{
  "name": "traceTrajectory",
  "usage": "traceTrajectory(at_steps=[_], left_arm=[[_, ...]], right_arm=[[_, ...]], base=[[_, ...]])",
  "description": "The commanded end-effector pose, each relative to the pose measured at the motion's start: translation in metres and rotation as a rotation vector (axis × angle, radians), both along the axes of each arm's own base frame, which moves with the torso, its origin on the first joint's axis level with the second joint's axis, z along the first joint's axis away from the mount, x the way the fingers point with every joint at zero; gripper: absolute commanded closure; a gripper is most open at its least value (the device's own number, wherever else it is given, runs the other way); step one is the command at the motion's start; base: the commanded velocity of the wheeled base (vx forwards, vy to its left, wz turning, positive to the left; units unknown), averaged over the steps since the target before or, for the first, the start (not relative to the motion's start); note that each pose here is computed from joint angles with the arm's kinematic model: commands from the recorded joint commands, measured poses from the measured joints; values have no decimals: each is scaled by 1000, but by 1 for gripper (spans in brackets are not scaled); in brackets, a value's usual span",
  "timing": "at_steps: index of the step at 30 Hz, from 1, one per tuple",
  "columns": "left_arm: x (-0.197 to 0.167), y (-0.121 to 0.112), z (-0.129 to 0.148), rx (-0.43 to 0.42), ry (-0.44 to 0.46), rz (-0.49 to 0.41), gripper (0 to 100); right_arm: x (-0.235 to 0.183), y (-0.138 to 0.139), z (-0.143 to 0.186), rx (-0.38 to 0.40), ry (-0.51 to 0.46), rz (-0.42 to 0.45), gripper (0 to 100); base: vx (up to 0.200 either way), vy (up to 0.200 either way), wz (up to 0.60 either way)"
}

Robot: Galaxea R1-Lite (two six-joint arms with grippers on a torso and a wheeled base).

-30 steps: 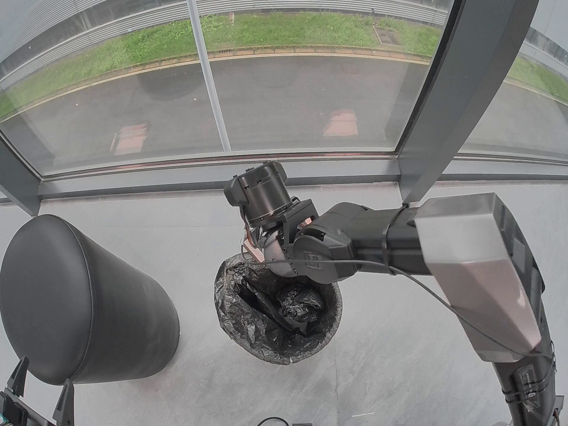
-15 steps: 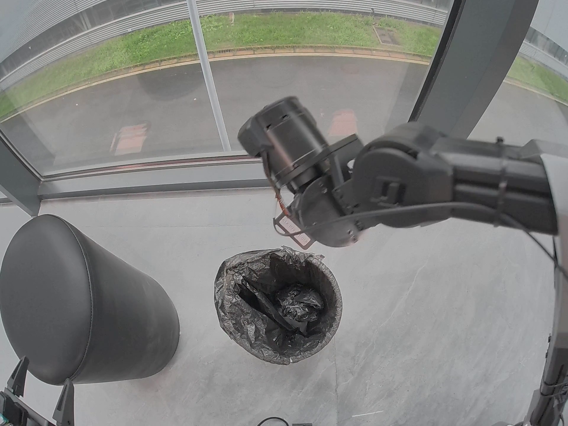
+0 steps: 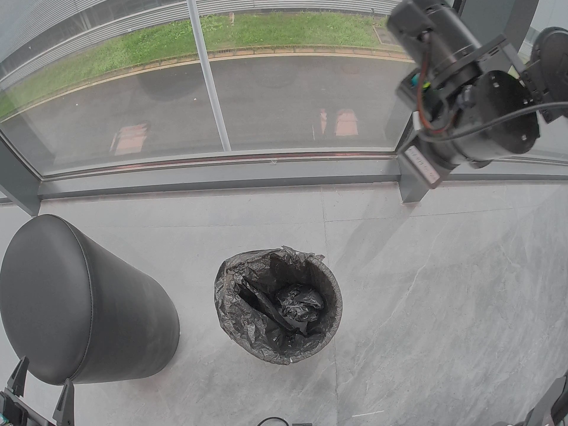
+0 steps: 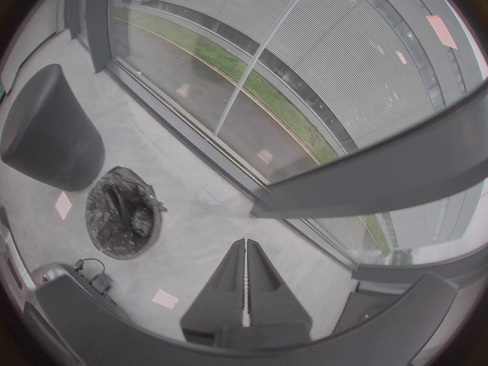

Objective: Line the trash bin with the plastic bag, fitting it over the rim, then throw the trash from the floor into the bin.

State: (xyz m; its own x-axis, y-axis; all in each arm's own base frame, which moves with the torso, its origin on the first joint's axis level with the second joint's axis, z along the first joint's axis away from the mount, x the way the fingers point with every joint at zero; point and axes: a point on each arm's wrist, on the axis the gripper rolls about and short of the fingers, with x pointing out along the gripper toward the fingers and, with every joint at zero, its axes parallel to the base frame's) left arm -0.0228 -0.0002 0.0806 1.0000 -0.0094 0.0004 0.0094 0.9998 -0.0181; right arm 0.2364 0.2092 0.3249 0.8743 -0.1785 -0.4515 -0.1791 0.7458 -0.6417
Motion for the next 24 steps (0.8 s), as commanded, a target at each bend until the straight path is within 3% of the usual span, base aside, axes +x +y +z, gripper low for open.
traceTrajectory(at_steps=[1,4,8,11,16,20,23,24], left_arm=[[0,0,-5,0,2,0,0],[0,0,-5,0,2,0,0],[0,0,-5,0,2,2,0],[0,0,-5,0,2,0,0],[0,0,-5,0,2,2,0],[0,0,-5,0,2,0,0],[0,0,-5,0,2,0,0],[0,0,-5,0,2,0,0]], right_arm=[[-18,-72,35,26,-31,-153,100],[-28,-104,43,10,-13,-238,100],[-61,-166,57,-8,17,-425,100],[-97,-193,65,15,32,-495,100],[-165,-217,67,48,81,-562,100],[-212,-222,65,91,98,-565,100],[-235,-222,65,117,45,-564,100],[-271,-221,64,143,-45,-559,100]], base=[[0,0,0],[0,0,0],[0,0,0],[0,0,0],[0,0,0],[0,0,0],[0,0,0],[0,0,0]])
